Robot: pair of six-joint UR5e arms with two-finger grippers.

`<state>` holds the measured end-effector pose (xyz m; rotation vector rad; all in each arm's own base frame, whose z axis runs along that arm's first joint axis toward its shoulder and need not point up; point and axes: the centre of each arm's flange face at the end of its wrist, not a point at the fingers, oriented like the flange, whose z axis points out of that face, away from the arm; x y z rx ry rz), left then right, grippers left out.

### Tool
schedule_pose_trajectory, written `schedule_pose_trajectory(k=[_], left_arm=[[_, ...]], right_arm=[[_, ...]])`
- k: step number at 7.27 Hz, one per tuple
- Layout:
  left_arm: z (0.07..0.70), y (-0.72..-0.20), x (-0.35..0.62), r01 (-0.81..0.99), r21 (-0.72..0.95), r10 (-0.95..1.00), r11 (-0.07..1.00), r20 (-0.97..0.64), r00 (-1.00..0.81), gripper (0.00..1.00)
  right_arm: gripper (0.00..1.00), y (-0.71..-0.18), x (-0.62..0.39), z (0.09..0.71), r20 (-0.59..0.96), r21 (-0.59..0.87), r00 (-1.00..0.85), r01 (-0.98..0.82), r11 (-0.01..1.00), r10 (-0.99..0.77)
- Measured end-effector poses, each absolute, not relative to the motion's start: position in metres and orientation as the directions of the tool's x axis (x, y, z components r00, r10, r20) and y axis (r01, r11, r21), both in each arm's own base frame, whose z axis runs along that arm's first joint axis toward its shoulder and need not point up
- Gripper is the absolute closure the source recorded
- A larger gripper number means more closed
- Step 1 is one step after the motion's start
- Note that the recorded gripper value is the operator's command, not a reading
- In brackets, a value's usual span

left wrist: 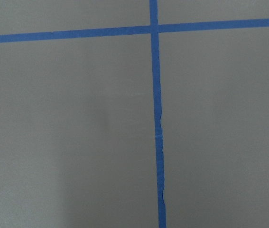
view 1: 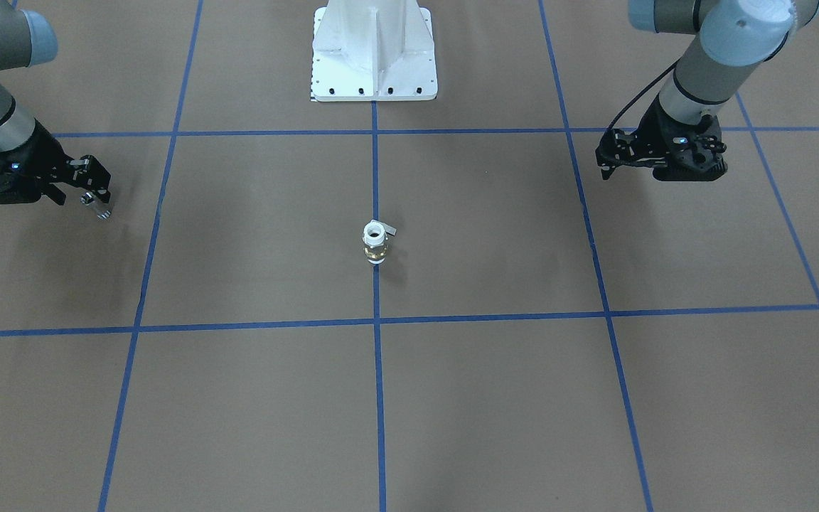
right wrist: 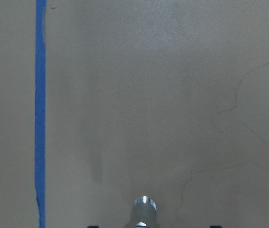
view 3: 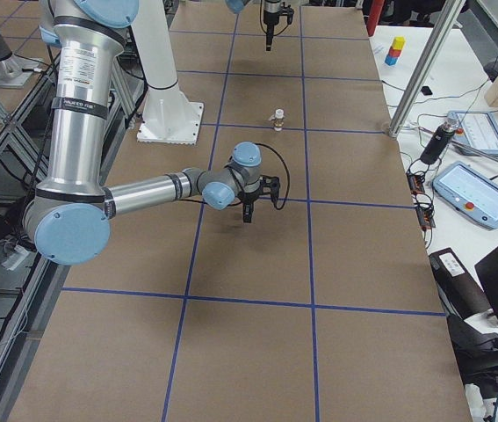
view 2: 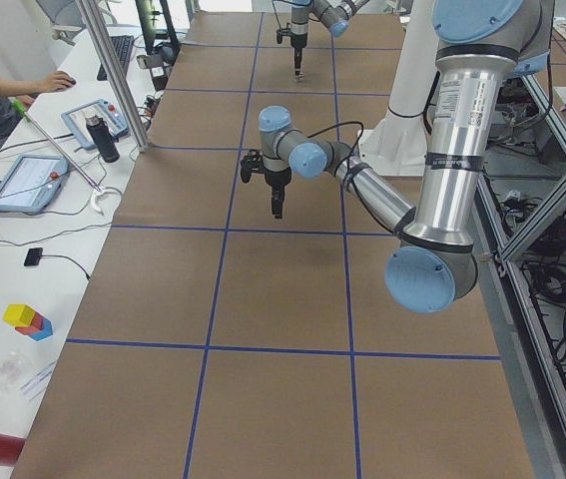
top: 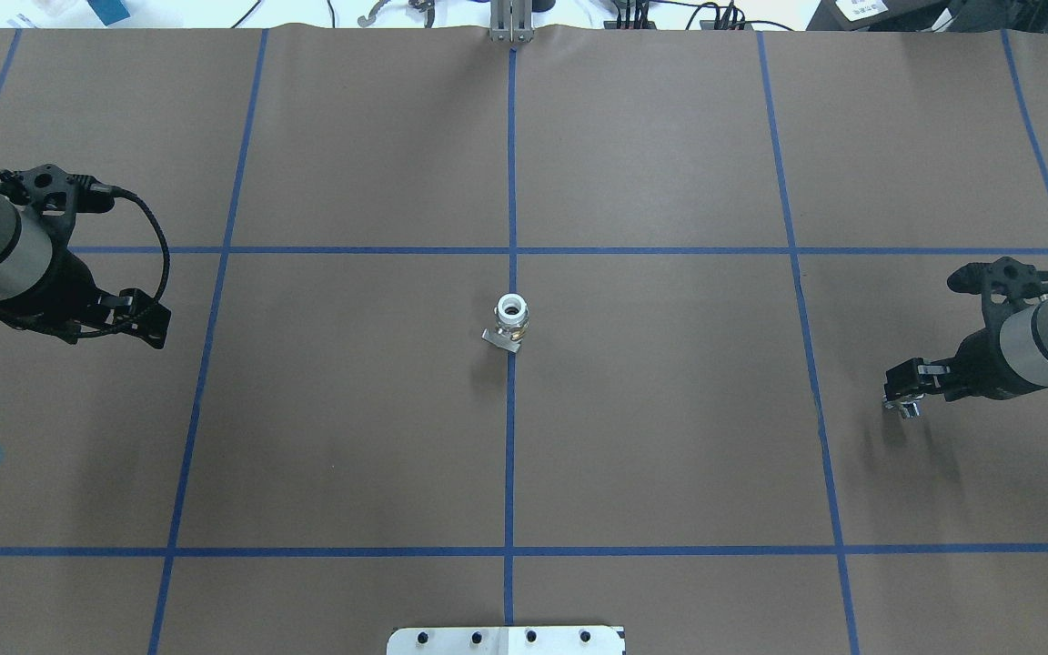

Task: Assemble PPR valve and pipe with both arms
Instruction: 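Grasp the small silver tee fitting with the right gripper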

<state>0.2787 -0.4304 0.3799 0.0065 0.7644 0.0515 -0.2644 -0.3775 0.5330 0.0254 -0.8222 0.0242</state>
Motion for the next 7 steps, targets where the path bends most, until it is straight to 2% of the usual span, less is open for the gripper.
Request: schedule_pose_trajectory(k=[1, 2, 3, 7], left_arm=[[0.38, -0.43, 0.278, -0.044, 0.024, 0.048, 0.999, -0.692, 0.721, 0.0], [0.379, -0.43, 0.278, -0.038, 0.02, 0.041, 0.999, -0.692, 0.721, 0.0], [0.378, -0.43, 0.279, -0.028, 0.01, 0.027, 1.0, -0.693, 0.72, 0.0], [0.378, -0.431, 0.28, -0.011, -0.005, 0.005, 1.0, -0.695, 0.719, 0.0]], right_arm=[[0.63, -0.376, -0.266, 0.533, 0.731, 0.014, 0.682, -0.028, 1.0, 0.009], [0.95, -0.376, -0.266, 0.534, 0.73, 0.015, 0.683, -0.027, 1.0, 0.007], [1.0, -0.375, -0.266, 0.534, 0.729, 0.015, 0.684, -0.026, 1.0, 0.007], [1.0, -0.376, -0.264, 0.516, 0.739, 0.022, 0.674, -0.027, 0.999, 0.002]])
